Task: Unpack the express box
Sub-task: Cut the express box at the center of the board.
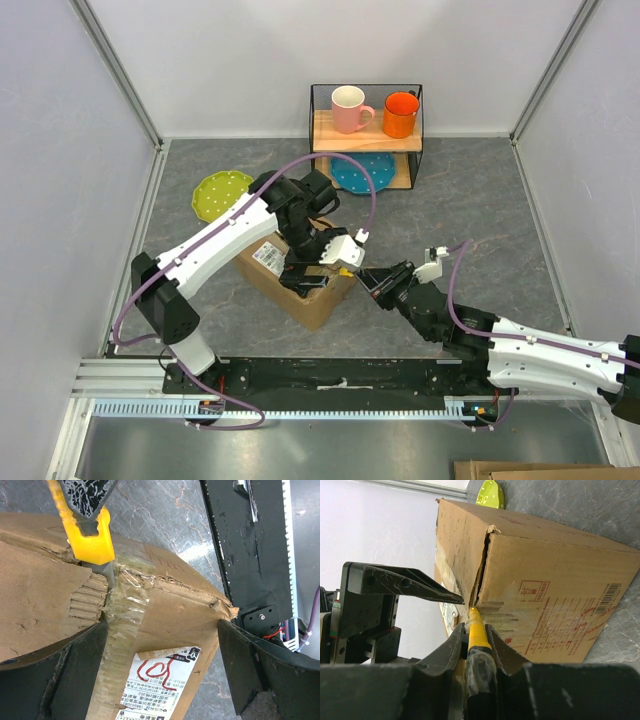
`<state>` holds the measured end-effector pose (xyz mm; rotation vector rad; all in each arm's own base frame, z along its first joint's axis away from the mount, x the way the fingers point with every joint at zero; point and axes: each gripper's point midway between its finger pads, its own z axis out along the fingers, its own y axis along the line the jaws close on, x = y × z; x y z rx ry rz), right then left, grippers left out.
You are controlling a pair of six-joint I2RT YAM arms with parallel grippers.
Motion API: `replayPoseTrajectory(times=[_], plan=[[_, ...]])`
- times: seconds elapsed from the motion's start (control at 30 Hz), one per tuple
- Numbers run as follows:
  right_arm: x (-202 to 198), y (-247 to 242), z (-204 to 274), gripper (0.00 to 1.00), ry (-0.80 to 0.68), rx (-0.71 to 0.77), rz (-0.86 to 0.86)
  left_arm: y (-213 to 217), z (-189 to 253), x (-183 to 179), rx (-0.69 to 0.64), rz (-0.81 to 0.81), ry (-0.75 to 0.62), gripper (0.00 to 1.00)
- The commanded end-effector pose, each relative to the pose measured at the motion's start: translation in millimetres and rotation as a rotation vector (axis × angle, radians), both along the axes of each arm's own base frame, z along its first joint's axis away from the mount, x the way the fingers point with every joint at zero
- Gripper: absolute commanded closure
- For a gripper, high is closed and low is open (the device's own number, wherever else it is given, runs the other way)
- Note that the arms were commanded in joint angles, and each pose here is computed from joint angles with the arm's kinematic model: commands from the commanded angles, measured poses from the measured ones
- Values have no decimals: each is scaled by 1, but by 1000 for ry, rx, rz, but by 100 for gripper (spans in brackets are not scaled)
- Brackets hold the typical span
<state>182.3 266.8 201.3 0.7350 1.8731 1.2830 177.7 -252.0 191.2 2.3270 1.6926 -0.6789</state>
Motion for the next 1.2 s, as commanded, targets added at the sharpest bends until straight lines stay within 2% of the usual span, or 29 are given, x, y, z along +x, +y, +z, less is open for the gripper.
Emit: replayPoseTrajectory(times=[0.0,0.37,0.5,0.6,0.67,0.77,0.8,0.87,0.9,0.93,0.97,1.17], plan=[[-29,16,-48,100,66,-137,175,17,-24,15,117,-17,-5,1],[-44,37,-53,100,71,-125,250,13,-46,30,178,-21,-1,1],[-44,33,-56,100,71,-138,242,6,-26,23,141,-32,32,1],[-45,29,-60,100,79,-143,237,2,-7,17,89,-39,-4,3],[-45,28,-62,100,85,-145,237,4,-4,12,92,-38,-13,9],[-46,26,-59,100,82,-142,234,6,6,9,76,-14,-32,23],[-46,25,-59,100,82,-143,233,6,11,8,64,-10,-39,36],[-44,23,-55,100,75,-137,225,6,14,7,55,3,-41,53],[-44,21,-54,100,73,-140,222,7,15,7,55,6,-43,80],[-44,21,-54,100,71,-141,221,7,16,7,56,14,-43,91],[-44,21,-50,100,64,-135,221,7,17,7,56,19,-45,98],[-41,19,-43,100,50,-140,205,7,20,4,51,41,-34,98]])
